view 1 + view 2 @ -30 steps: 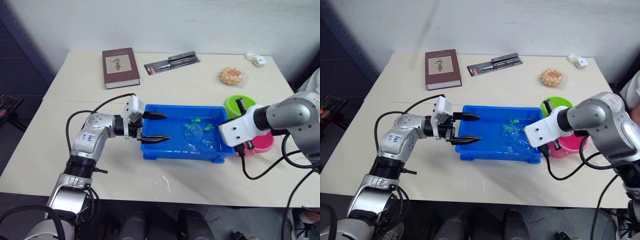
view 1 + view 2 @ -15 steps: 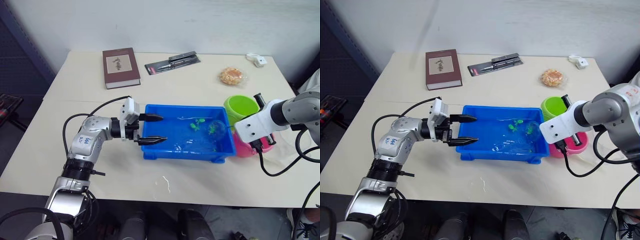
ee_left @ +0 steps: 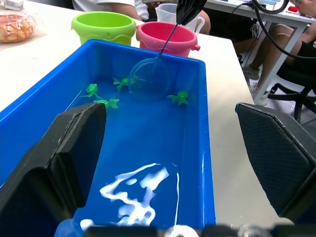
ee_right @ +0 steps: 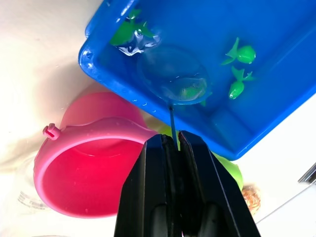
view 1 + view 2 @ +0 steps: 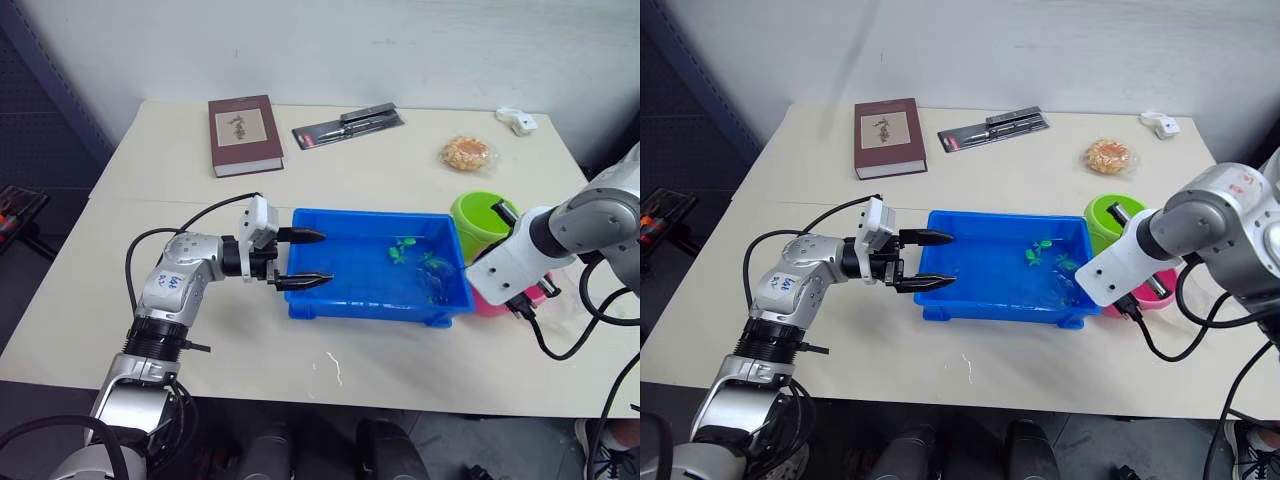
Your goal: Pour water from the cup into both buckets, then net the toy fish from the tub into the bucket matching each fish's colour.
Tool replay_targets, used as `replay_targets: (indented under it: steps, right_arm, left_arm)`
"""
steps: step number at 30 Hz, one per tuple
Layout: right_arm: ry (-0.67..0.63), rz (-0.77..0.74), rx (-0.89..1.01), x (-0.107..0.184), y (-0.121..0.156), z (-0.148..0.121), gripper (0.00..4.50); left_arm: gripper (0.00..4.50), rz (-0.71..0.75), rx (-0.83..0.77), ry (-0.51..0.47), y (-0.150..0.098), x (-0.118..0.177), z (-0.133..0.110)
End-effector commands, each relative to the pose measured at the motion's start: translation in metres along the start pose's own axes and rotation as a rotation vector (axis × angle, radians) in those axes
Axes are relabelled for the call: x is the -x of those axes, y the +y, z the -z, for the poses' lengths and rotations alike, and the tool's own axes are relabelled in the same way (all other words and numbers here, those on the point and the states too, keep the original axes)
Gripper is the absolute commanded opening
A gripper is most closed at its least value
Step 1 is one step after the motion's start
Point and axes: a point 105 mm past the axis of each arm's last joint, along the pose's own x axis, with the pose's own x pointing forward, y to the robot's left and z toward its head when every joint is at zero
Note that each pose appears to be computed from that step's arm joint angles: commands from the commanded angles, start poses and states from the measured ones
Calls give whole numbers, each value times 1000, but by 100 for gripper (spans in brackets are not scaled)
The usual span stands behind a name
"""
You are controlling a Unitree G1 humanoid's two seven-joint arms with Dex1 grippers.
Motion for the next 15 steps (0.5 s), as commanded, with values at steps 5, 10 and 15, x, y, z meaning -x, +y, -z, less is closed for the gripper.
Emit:
replay_targets:
  steps: [5, 10, 15]
  right_arm:
    - [-30, -85, 37, 10, 4, -5, 0]
    - [-71, -103, 28, 9, 7, -11, 0]
    - [-115, -120, -25, 5, 12, -14, 0]
  left_arm:
    - [449, -4, -20, -40, -3, 2, -6]
    - [449, -11, -20, -46, -4, 2, -6]
    - [449, -17, -20, -49, -5, 3, -7]
